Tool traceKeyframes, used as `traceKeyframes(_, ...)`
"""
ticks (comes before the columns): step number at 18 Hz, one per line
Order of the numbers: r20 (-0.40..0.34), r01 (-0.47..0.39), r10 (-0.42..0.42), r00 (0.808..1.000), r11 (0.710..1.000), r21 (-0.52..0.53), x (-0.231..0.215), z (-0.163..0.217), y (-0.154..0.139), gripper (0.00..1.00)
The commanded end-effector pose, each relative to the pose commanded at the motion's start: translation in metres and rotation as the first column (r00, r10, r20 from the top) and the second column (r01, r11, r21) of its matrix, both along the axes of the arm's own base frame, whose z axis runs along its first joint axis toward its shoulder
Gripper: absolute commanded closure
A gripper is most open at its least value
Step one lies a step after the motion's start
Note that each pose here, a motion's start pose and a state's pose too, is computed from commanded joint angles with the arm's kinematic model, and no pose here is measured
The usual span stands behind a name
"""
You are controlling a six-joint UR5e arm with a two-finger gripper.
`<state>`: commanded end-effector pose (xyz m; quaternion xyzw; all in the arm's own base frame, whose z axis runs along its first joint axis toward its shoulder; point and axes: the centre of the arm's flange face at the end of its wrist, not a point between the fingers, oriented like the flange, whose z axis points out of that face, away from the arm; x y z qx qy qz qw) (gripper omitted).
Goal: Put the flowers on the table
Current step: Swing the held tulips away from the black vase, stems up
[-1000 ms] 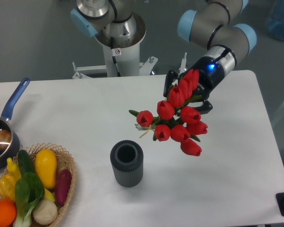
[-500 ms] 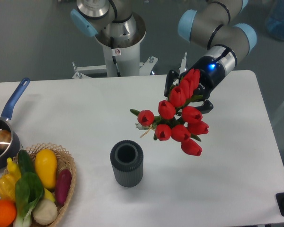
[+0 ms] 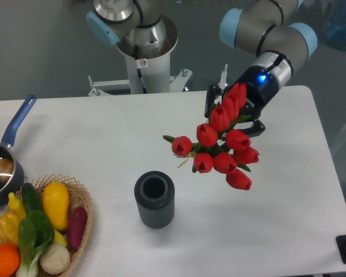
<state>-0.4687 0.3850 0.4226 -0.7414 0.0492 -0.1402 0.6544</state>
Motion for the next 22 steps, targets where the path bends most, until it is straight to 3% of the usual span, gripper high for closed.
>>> traceKeyframes(6, -0.091, -0.051, 0.04, 0.995, 0.99, -0.129, -0.013, -0.007, -0.014, 0.76)
traceKeyframes(13, -0.135, -0.116, 0.094, 0.986, 0.98, -0.165, -0.037, -0.014, -0.045, 0.77)
traceKeyframes(17, -0.196, -0.156, 0.103, 0.975, 0.947, -0.28, -0.046, -0.017, -0.052, 0.77)
traceKeyframes(22, -0.255, -0.197, 0.093, 0.963, 0.883, -0.425, -0.049, -0.026, -0.057, 0.77)
